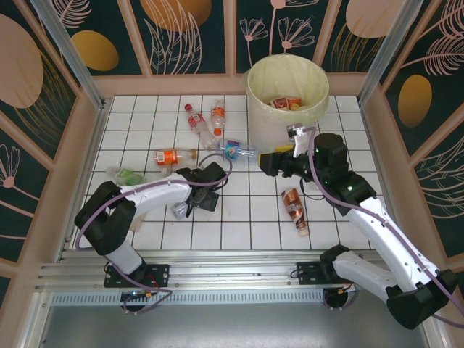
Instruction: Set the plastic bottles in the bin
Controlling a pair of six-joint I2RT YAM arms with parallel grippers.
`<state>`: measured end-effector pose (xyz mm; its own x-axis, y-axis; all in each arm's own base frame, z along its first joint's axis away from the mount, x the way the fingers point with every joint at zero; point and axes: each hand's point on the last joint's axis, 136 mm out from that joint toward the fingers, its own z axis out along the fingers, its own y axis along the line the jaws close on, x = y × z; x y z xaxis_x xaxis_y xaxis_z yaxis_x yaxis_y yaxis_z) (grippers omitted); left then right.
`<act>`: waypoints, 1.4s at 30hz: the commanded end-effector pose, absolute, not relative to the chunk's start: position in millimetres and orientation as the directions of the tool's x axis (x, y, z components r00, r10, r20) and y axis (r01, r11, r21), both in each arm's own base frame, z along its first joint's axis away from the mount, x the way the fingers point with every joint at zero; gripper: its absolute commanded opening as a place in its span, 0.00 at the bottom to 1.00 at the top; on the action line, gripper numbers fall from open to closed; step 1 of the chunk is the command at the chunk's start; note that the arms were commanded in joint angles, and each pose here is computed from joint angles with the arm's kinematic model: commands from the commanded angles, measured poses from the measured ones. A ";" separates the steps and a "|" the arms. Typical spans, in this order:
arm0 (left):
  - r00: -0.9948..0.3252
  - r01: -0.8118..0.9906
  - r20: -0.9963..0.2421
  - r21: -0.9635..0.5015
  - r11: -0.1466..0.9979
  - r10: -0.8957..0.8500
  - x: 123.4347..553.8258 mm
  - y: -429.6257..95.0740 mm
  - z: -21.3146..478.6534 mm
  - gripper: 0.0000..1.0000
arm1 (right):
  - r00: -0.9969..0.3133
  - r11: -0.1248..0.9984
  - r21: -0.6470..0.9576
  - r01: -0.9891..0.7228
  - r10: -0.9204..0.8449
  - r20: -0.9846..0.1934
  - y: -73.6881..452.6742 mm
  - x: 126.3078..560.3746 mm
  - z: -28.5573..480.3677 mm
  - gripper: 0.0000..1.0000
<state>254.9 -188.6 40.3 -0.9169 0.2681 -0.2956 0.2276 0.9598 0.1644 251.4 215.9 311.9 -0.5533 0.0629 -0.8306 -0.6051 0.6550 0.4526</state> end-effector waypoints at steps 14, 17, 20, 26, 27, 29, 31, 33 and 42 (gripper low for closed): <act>-0.948 0.230 -0.264 -0.174 0.958 0.179 254.3 -256.6 35.0 0.56 | -0.557 0.679 0.459 -0.573 0.088 -0.826 208.6 249.1 306.5 0.81; -0.947 0.227 -0.275 -0.193 0.955 0.169 258.1 -262.7 39.5 0.62 | -0.558 0.681 0.458 -0.571 0.088 -0.825 207.5 248.3 306.3 0.81; -0.946 0.219 -0.276 -0.169 0.961 0.167 259.2 -258.0 39.0 0.73 | -0.558 0.687 0.456 -0.566 0.089 -0.825 205.6 247.4 305.4 0.81; -0.951 0.211 -0.260 -0.145 0.967 0.168 245.4 -243.1 38.8 0.82 | -0.561 0.692 0.455 -0.560 0.088 -0.823 203.7 246.2 302.9 0.81; -0.951 0.210 -0.258 -0.141 0.967 0.169 242.0 -239.8 39.2 0.82 | -0.560 0.692 0.455 -0.560 0.089 -0.824 203.5 246.2 303.2 0.81; -0.953 0.215 -0.243 -0.131 0.968 0.179 232.1 -232.6 37.4 0.83 | -0.561 0.692 0.457 -0.559 0.090 -0.823 203.4 246.2 303.6 0.81; -0.954 0.226 -0.231 -0.136 0.965 0.191 221.1 -229.2 38.0 0.84 | -0.564 0.690 0.461 -0.558 0.092 -0.821 203.9 246.0 303.5 0.81; -0.955 0.237 -0.214 -0.140 0.961 0.205 209.4 -227.2 36.4 0.85 | -0.569 0.688 0.465 -0.557 0.091 -0.817 204.5 245.8 302.6 0.81; -0.955 0.249 -0.199 -0.143 0.958 0.218 192.3 -225.6 29.5 0.80 | -0.580 0.680 0.477 -0.557 0.093 -0.809 205.2 242.7 299.8 0.81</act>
